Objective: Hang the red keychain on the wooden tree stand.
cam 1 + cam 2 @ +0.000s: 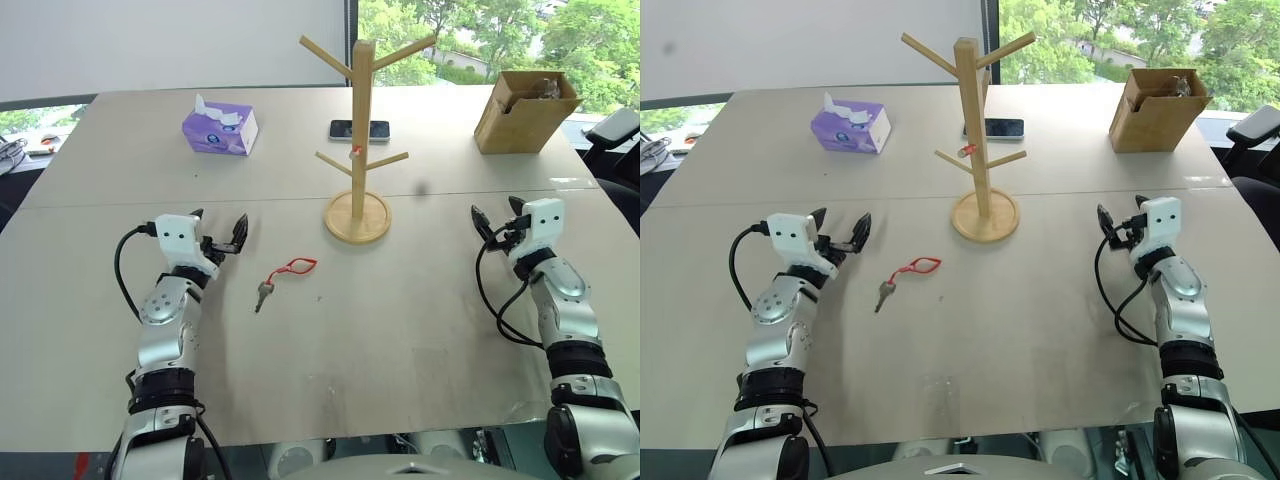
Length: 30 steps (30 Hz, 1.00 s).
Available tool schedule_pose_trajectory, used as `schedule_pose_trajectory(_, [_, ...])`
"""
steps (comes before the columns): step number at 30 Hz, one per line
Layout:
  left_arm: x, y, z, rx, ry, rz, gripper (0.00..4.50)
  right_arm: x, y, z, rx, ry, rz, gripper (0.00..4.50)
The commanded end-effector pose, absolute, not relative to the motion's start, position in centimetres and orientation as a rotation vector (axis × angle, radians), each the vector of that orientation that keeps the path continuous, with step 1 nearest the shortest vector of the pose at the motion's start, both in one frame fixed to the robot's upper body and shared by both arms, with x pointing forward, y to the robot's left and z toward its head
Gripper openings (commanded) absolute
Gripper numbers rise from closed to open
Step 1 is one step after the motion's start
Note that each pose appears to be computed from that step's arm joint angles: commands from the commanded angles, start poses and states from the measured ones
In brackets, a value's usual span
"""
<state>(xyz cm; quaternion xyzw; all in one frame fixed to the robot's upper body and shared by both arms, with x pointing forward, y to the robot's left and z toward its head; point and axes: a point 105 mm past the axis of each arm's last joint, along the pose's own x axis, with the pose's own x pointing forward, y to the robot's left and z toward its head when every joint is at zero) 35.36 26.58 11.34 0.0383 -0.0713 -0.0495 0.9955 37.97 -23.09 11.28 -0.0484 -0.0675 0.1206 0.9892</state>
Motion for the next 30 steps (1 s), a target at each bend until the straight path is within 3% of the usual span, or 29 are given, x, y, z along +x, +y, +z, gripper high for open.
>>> schedule_pose_trajectory(1, [35.1,27.3,12.6,0.097,-0.184,-0.083,4.50,38.1,-23.7,12.8,-0.109,-0.185,0.233,4.20])
schedule_pose_trajectory(25, [35.0,27.4,12.4,0.103,-0.182,-0.088,4.50,37.9,-23.8,12.6,-0.078,-0.177,0.260,4.20])
schedule_pose_trajectory(27, [35.0,27.3,12.4,0.104,-0.182,-0.090,4.50,37.6,-23.4,12.6,-0.078,-0.179,0.300,4.20])
schedule_pose_trajectory(30, [35.0,27.1,12.4,0.102,-0.180,-0.102,4.50,35.1,-21.0,12.7,-0.094,-0.191,0.558,4.20])
